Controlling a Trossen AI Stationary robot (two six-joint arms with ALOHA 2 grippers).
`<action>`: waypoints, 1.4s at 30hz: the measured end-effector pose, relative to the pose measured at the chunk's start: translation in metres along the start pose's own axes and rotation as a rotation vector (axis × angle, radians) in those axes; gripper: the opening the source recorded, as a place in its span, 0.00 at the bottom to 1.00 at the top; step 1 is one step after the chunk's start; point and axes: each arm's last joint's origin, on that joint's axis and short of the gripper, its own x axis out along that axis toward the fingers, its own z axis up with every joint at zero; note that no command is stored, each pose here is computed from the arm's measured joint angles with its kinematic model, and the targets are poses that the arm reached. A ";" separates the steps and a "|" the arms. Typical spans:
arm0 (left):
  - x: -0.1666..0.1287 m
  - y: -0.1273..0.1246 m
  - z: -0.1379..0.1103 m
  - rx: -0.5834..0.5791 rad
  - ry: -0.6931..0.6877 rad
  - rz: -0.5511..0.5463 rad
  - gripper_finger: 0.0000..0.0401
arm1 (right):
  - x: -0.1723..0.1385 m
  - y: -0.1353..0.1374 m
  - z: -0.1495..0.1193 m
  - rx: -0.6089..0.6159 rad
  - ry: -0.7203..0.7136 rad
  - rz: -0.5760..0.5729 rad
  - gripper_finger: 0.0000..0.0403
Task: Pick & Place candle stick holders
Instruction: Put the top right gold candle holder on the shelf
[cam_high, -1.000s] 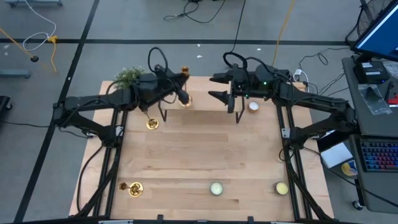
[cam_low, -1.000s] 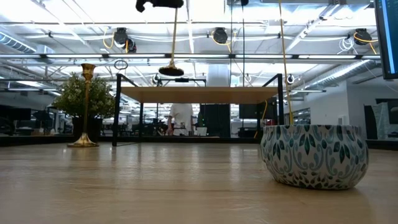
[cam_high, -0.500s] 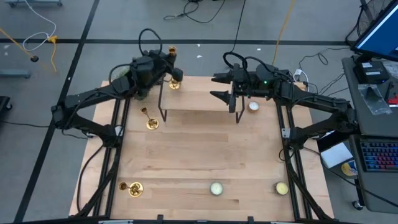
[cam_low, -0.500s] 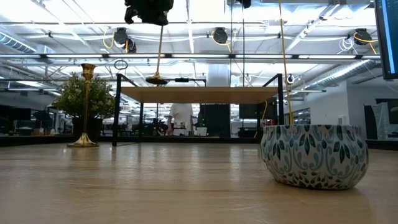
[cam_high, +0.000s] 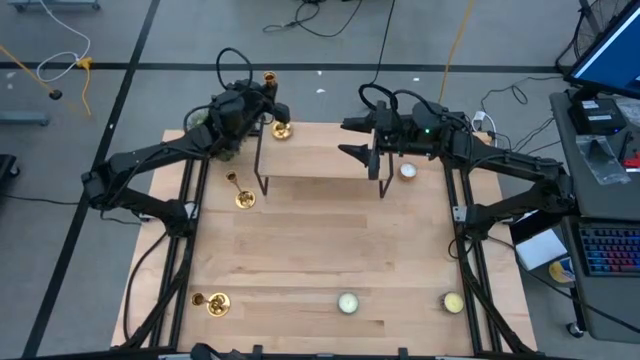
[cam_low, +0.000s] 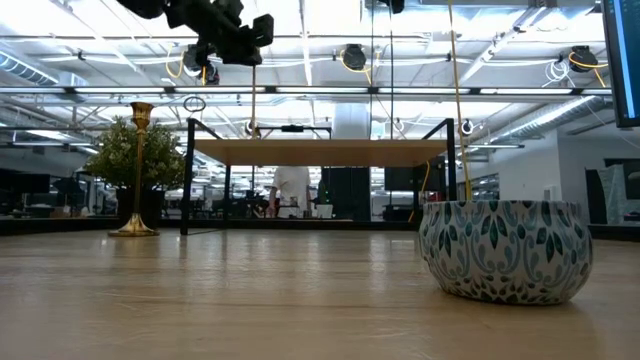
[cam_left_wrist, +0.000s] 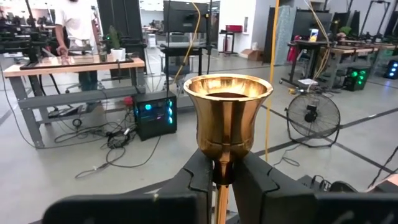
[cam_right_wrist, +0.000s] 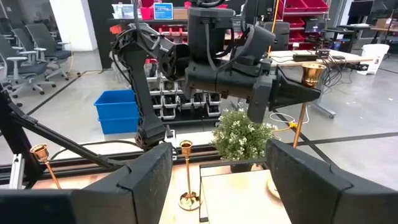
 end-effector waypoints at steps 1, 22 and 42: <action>0.000 0.001 0.000 -0.001 -0.001 0.002 0.09 | 0.000 0.000 0.000 0.000 0.000 0.000 0.62; 0.000 0.001 -0.006 0.032 0.055 0.002 0.20 | -0.001 -0.005 0.000 0.008 -0.001 -0.020 0.62; 0.000 0.001 -0.006 0.031 0.053 0.005 0.21 | -0.001 -0.005 0.000 0.027 -0.002 -0.019 0.62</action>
